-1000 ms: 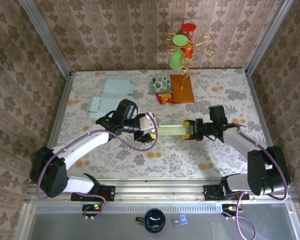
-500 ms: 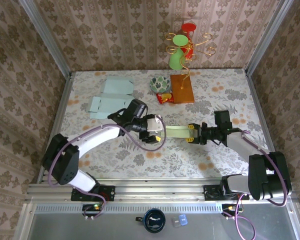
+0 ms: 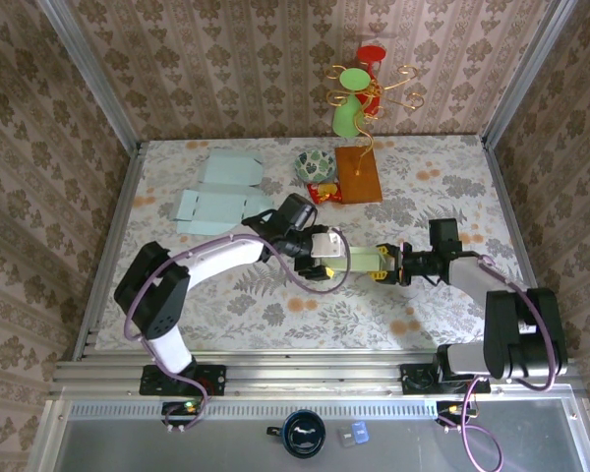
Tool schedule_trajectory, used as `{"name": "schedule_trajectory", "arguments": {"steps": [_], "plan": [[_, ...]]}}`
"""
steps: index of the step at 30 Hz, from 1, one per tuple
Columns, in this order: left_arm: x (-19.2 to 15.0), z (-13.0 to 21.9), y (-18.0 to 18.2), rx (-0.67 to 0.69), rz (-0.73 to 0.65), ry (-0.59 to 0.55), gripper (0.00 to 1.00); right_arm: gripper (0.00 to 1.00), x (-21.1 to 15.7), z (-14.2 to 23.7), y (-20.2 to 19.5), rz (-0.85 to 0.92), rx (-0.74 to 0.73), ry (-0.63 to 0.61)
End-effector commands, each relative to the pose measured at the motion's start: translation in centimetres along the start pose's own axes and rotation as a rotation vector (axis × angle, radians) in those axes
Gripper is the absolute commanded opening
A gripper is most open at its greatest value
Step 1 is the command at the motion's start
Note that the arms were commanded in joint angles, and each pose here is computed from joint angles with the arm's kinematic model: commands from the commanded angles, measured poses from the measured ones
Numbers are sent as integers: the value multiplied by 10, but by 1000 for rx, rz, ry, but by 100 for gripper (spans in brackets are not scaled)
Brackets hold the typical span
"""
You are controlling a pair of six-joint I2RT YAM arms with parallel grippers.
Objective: Fold the paper box
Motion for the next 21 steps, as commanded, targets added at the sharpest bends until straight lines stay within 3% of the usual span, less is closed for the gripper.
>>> {"name": "schedule_trajectory", "arguments": {"steps": [1,11,21], "plan": [[7,-5,-1,2,-6,4,75,41,21,-3,-14,-66,-43,-30],[7,-10,-1,-17,31,37,68,65,36,12,0,-53,-25,-30],[10,-19,3,-33,78,53,66,75,30,30,18,29,-25,-52]]}}
Point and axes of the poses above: each hand's point on the last joint's axis, 136 mm out from that joint toward the fingers, its own z axis back along the fingers, its own y axis along the line the jaws close on, x = y × z, the point moved 2 cm from there along z, back along the fingers, and after that the axes turned 7 degrees about z, right-handed, at the moved point
